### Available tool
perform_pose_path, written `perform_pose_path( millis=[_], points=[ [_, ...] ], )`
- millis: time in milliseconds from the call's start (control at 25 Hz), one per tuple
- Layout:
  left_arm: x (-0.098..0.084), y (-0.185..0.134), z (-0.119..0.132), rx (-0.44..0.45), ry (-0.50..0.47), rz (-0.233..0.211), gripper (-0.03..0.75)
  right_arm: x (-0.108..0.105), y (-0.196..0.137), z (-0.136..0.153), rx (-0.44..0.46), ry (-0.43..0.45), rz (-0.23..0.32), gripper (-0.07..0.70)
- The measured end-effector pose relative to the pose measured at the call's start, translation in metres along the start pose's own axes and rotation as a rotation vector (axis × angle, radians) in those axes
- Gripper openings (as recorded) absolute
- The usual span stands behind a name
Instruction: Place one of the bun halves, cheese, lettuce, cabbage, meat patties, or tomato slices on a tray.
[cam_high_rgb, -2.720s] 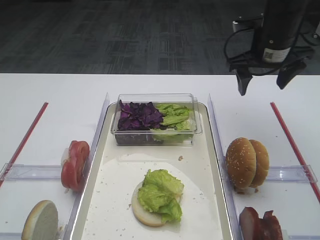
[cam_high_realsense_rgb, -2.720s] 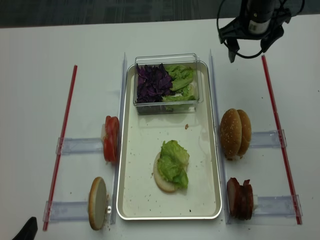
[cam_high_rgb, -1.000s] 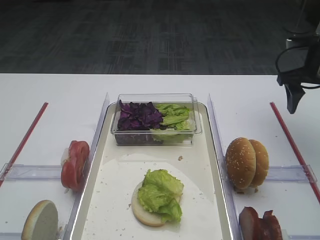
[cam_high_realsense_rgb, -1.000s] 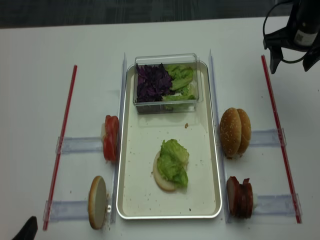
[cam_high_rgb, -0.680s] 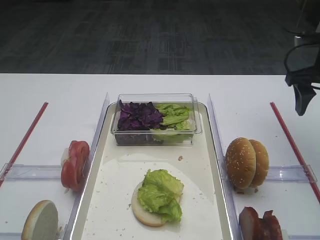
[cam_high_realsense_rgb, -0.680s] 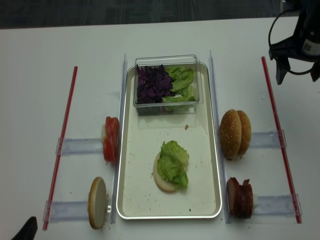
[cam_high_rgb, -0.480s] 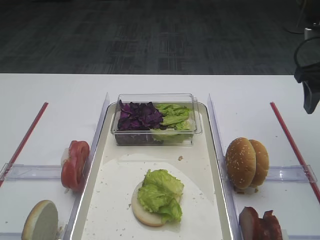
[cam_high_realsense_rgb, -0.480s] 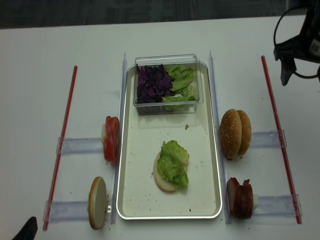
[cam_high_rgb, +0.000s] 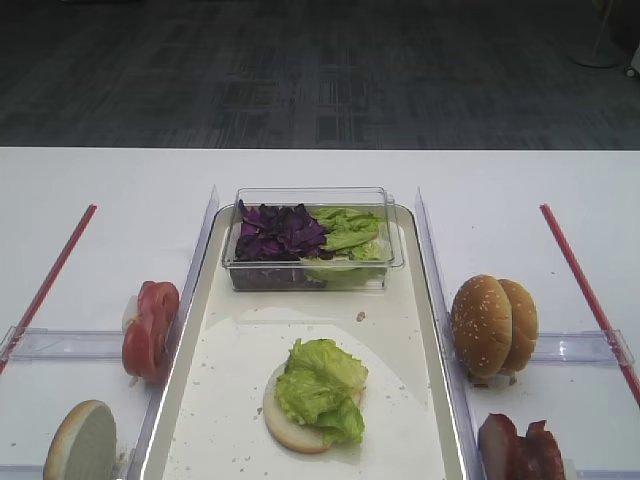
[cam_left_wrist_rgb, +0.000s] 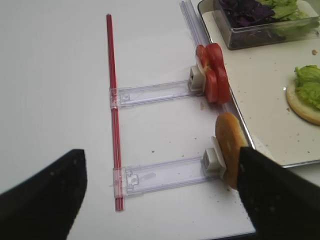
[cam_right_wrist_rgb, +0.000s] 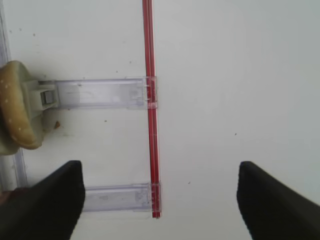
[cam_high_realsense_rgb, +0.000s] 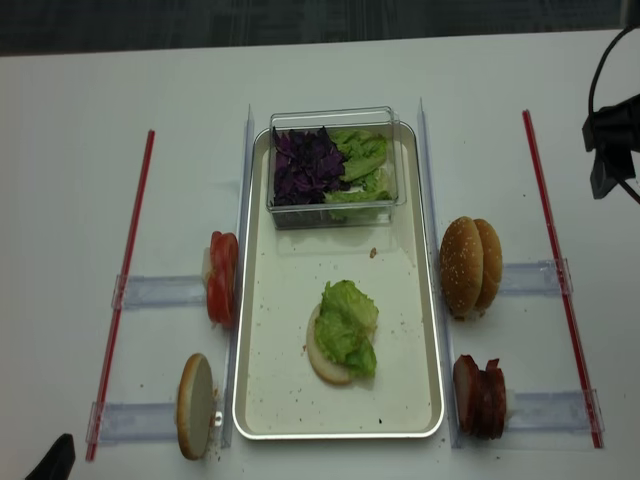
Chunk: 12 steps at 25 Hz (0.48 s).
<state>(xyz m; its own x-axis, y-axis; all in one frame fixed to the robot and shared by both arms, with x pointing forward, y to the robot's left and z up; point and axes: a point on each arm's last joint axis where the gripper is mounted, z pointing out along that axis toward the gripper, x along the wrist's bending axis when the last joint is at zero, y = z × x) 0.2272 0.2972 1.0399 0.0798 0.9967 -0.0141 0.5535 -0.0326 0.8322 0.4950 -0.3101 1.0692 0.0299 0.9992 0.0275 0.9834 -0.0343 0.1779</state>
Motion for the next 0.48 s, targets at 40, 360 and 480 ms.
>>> perform_pose_path(
  millis=[40,360,480],
  points=[
    [0.0,0.0,0.0,0.0,0.0,0.0,0.565,0.001,-0.007,-0.003,-0.011,0.007,0.002,0.634],
    [0.0,0.0,0.0,0.0,0.0,0.0,0.565,0.003,-0.074,-0.01,-0.079,0.015,0.007,0.634],
    [0.0,0.0,0.0,0.0,0.0,0.0,0.565,0.004,-0.1,-0.012,-0.114,0.015,0.01,0.634]
  ],
)
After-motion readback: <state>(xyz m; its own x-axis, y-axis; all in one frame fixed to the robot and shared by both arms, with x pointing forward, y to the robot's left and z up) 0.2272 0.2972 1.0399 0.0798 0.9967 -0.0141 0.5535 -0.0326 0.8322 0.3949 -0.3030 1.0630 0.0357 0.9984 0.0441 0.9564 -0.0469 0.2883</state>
